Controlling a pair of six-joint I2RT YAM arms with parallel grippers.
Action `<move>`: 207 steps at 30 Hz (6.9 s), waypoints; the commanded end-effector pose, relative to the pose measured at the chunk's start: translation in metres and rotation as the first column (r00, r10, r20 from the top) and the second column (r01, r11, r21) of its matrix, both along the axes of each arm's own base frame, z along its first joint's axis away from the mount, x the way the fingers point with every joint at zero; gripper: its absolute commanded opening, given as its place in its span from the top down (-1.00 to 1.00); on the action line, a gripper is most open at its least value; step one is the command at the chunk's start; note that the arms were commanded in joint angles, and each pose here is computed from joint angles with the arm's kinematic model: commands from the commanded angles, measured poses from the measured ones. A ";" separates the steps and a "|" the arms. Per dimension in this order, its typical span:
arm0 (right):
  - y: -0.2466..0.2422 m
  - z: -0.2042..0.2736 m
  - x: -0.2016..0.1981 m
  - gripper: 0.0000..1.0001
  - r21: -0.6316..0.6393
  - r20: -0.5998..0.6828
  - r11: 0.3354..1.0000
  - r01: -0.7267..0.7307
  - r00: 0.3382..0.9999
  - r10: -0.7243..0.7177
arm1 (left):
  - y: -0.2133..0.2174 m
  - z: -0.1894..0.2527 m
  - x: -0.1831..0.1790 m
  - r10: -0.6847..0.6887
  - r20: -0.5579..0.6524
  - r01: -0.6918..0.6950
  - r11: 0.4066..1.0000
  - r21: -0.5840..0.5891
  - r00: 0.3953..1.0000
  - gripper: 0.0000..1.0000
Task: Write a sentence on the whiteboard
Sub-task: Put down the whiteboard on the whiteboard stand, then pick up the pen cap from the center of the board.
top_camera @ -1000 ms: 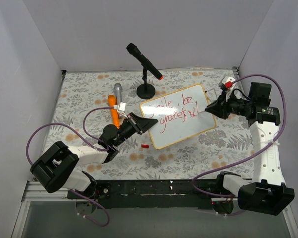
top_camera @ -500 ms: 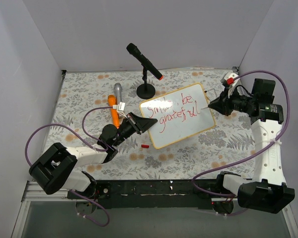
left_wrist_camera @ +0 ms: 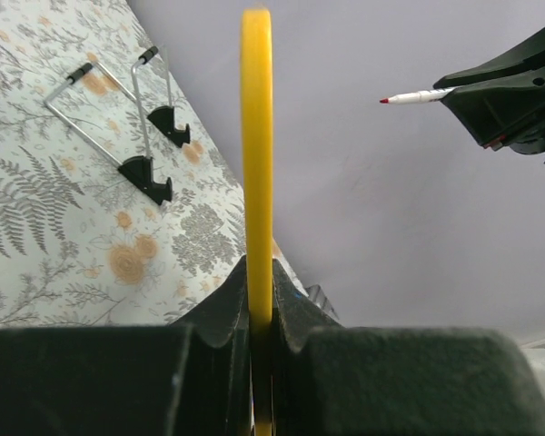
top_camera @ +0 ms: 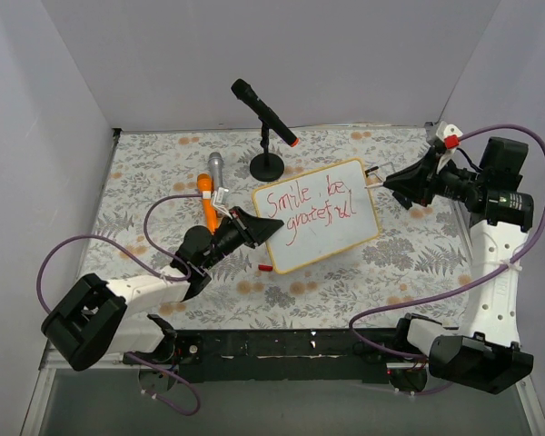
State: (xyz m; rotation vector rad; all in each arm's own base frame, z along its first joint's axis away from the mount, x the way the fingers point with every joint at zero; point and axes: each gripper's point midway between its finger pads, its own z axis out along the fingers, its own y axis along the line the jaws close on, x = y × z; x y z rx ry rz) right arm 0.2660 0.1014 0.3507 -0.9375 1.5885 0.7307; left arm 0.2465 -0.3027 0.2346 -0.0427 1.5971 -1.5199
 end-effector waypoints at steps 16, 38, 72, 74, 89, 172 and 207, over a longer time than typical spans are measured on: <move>-0.013 0.017 -0.016 0.97 0.097 0.033 0.994 0.042 0.998 -0.045 | -0.003 0.097 0.040 0.018 0.383 -0.044 0.997 0.059 0.924 1.00; -0.037 0.034 0.003 0.97 0.137 -0.012 0.986 0.093 0.996 -0.093 | -0.071 0.093 0.128 -0.014 0.424 0.041 0.998 -0.054 0.906 1.00; -0.042 0.026 0.001 0.97 0.138 -0.013 0.983 0.123 0.992 -0.122 | -0.173 0.009 0.196 0.086 0.376 -0.087 0.996 -0.013 0.923 1.00; -0.043 0.025 0.002 0.97 0.139 -0.015 0.982 0.125 0.992 -0.124 | -0.176 0.002 0.192 0.076 0.377 -0.082 0.997 0.000 0.923 1.00; -0.043 0.021 0.001 0.97 0.144 -0.023 0.981 0.128 0.992 -0.126 | -0.195 -0.016 0.168 0.040 0.359 -0.056 0.998 0.033 0.933 1.00; -0.020 -0.074 -0.021 0.97 0.142 -0.117 0.987 0.070 0.992 -0.054 | 0.048 -0.083 -0.032 -0.116 -0.295 0.299 0.643 0.705 0.948 -0.77; -0.014 -0.081 -0.029 0.97 0.164 -0.105 0.986 0.036 0.994 -0.019 | 0.037 -0.172 -0.021 -0.731 -0.106 0.295 0.134 0.946 0.674 -0.47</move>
